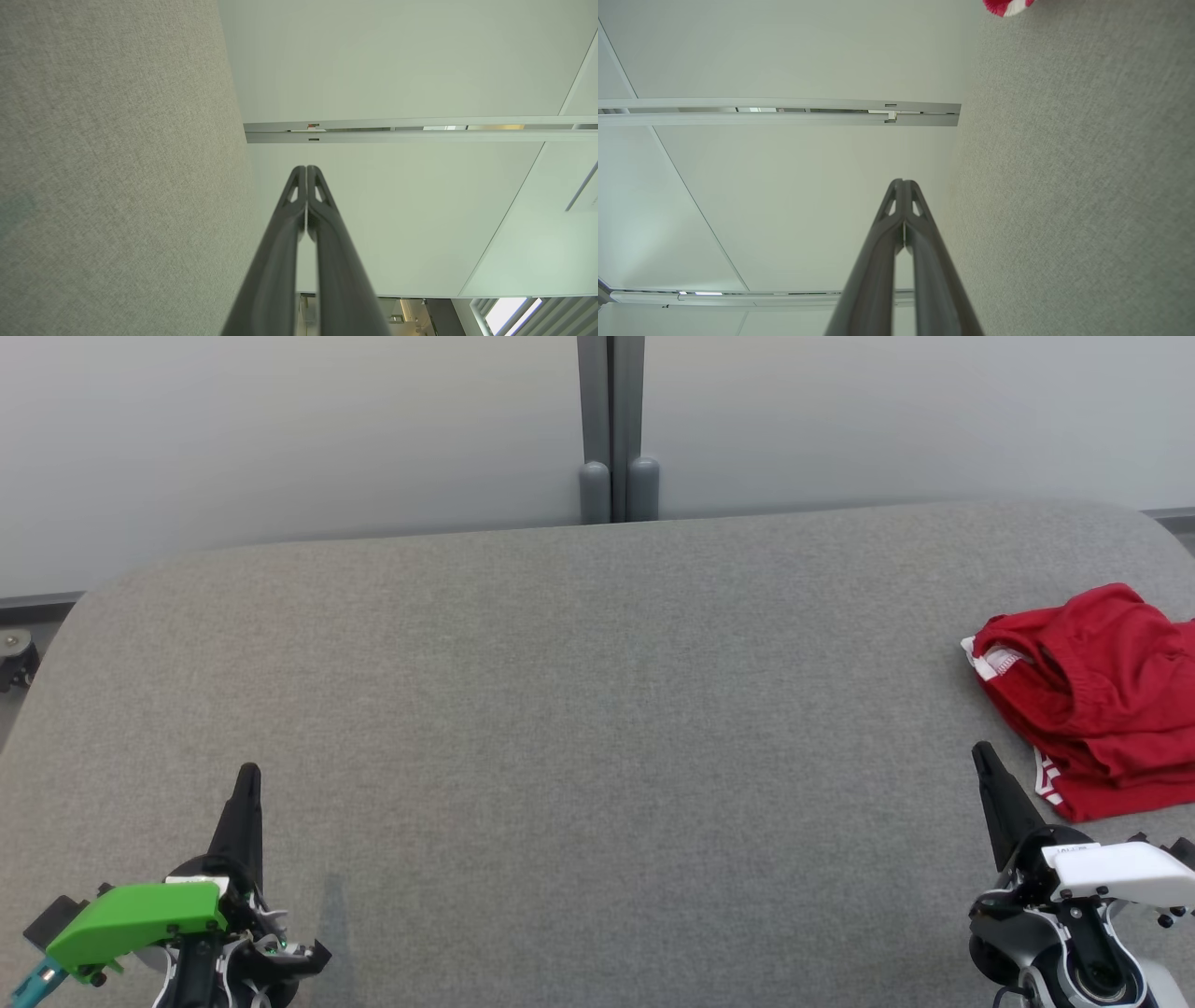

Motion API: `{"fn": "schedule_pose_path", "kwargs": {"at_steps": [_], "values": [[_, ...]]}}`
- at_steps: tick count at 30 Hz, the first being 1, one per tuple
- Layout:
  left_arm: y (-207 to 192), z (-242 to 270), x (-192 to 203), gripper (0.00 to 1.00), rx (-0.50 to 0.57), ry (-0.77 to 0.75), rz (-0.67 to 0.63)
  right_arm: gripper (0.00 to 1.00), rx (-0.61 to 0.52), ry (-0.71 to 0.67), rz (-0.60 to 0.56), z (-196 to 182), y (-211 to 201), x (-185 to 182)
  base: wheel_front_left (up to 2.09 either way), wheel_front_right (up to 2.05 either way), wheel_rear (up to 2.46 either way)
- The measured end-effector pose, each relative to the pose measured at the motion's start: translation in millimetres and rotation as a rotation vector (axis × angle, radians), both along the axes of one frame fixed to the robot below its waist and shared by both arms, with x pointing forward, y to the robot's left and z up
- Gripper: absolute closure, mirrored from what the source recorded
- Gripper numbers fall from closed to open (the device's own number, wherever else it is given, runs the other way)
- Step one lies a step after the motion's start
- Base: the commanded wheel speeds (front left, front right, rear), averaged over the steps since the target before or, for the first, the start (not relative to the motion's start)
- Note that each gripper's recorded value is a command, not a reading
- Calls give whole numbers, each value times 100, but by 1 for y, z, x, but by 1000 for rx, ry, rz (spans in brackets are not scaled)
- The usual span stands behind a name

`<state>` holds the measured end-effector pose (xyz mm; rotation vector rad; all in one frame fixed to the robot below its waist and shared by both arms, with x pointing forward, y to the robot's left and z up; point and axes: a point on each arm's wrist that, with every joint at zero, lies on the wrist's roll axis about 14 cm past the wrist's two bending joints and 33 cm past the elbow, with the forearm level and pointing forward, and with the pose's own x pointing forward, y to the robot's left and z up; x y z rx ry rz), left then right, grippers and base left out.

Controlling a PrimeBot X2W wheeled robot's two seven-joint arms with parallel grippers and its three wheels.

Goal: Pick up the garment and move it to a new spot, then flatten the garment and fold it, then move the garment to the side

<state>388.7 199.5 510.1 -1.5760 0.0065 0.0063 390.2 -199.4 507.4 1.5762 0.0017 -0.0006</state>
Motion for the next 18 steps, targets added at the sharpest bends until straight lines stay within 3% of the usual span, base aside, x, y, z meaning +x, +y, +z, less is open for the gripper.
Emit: {"fn": "schedule_pose_path", "kwargs": {"at_steps": [18], "values": [[0, 0, 0, 100, 0, 0, 0, 100, 0, 0, 0, 0, 0, 0, 0, 0, 0]]}}
